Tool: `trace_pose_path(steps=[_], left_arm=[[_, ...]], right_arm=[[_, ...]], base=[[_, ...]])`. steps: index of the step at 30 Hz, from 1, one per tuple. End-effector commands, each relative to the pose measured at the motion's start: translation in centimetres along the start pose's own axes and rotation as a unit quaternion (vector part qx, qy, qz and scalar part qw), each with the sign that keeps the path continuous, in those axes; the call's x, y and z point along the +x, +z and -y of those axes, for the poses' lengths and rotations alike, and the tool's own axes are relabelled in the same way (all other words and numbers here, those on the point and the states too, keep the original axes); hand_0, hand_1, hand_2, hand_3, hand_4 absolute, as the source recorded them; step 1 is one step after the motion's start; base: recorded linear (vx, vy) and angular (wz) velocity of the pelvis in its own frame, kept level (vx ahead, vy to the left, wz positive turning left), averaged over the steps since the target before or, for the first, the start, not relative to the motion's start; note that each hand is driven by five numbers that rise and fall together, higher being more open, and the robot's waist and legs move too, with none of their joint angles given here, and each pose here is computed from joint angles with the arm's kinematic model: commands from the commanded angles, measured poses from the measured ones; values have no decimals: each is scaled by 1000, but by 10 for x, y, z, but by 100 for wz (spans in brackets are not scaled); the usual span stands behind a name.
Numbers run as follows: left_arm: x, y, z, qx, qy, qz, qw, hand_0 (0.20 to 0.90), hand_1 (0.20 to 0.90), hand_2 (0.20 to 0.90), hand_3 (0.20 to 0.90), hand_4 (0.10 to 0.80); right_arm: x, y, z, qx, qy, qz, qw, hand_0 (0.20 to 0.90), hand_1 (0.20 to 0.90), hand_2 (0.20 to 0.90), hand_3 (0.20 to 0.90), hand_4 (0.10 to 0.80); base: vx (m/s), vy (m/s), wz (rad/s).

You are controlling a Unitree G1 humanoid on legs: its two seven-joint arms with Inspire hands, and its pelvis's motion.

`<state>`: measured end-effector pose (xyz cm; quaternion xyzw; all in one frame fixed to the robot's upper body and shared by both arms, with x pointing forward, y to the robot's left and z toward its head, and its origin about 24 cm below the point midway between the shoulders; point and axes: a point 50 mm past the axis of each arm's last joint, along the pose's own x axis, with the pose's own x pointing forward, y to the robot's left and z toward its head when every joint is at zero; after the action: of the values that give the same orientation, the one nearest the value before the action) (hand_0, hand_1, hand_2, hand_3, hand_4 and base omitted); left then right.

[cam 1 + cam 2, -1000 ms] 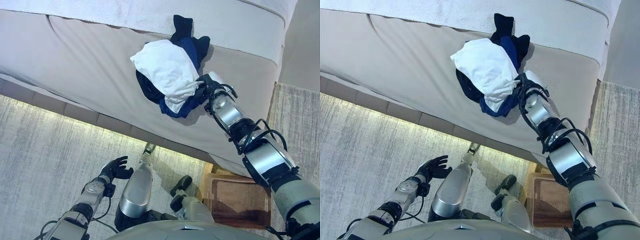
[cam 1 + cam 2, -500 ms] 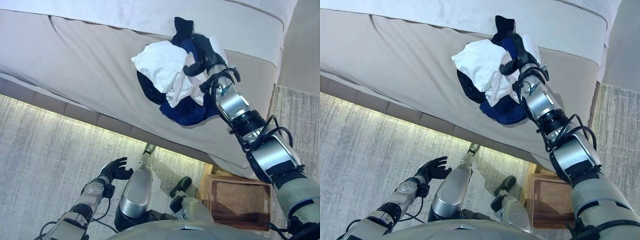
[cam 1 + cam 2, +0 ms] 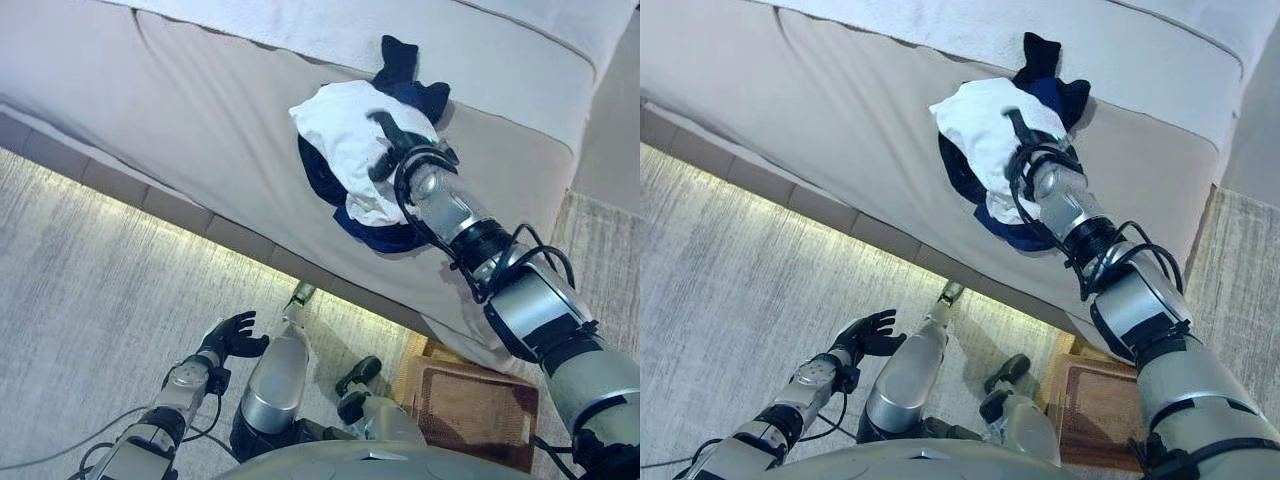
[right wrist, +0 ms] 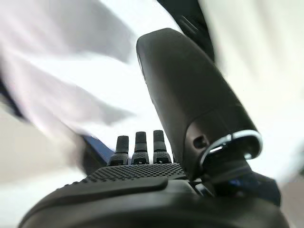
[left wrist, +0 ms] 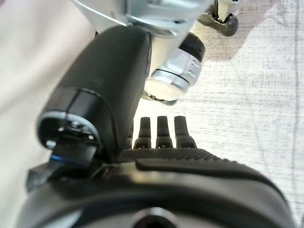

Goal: Pick up the clothes from the bed and place them into the basket

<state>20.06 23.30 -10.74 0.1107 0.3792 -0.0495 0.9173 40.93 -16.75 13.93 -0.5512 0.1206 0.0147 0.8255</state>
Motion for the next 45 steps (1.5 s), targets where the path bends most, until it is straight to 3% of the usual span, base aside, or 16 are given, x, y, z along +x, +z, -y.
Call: trace_pose_path(steps=[1,9,10,11,14,17,20,21,27,30,37,40,41,42,43,45], left_arm=[[-7,-15,-4,31,-12,-21,999,900,900,900,900,800],[-4,-5,-3,44,-20,-9,999,900,900,900,900,800],[-4,-6,-2,44,-21,-8,999,900,900,900,900,800],[-4,-6,-1,43,-21,-7,999,900,900,900,900,800],[-5,-9,3,40,-20,-6,999,900,900,900,900,800],[-8,-16,6,32,-11,-10,999,900,900,900,900,800],[-13,-32,8,20,3,-24,1000,900,900,900,900,800],[-16,-40,9,16,7,-33,999,900,900,900,900,800],[-26,-66,12,11,1,-70,997,900,900,900,900,800],[-30,-75,18,15,-8,-88,996,900,900,900,900,800],[-34,-87,28,35,-26,-124,991,900,900,900,900,800],[-34,-88,26,39,-30,-136,990,900,900,900,900,800],[-35,-89,24,37,-29,-139,989,900,900,900,900,800],[-35,-90,21,33,-27,-144,989,900,900,900,900,800],[-36,-90,21,32,-26,-146,988,900,900,900,900,800],[-36,-90,15,27,-22,-153,988,900,900,900,900,800]], right_arm=[[0,21,45,-37,-39,8,999,900,900,900,900,800],[5,2,55,-52,-13,-65,996,900,900,900,900,800],[6,3,58,-47,-31,-58,997,502,502,502,436,336],[6,7,60,-30,-56,-38,997,300,300,300,200,100],[1,25,73,45,-142,27,989,300,300,300,200,100],[-21,59,98,138,-271,138,943,300,300,300,200,100],[-62,80,124,220,-388,261,856,300,300,300,200,100],[-86,85,133,244,-446,317,800,300,300,300,200,100],[-157,75,162,273,-568,419,654,300,300,300,200,100],[-177,61,171,280,-597,429,617,300,300,300,200,100],[-164,46,164,269,-564,395,674,300,300,300,200,100],[-136,38,149,270,-469,360,760,300,300,300,200,100],[-125,37,140,273,-417,351,793,340,340,340,247,147],[-103,30,118,249,-323,311,858,542,542,542,483,383],[-95,25,107,240,-288,302,877,900,900,900,900,800],[-75,14,72,207,-162,260,929,900,900,900,900,800]], base=[[-14,-26,10],[-25,-10,5],[-40,-11,8],[-28,-10,8],[-8,-1,2],[-12,9,-3],[12,14,-11],[27,18,-16],[44,39,-30],[132,-25,-42],[66,-79,-25],[0,-42,-9],[4,-36,-8],[4,-26,-14],[7,-27,-14],[1,-10,-4]])
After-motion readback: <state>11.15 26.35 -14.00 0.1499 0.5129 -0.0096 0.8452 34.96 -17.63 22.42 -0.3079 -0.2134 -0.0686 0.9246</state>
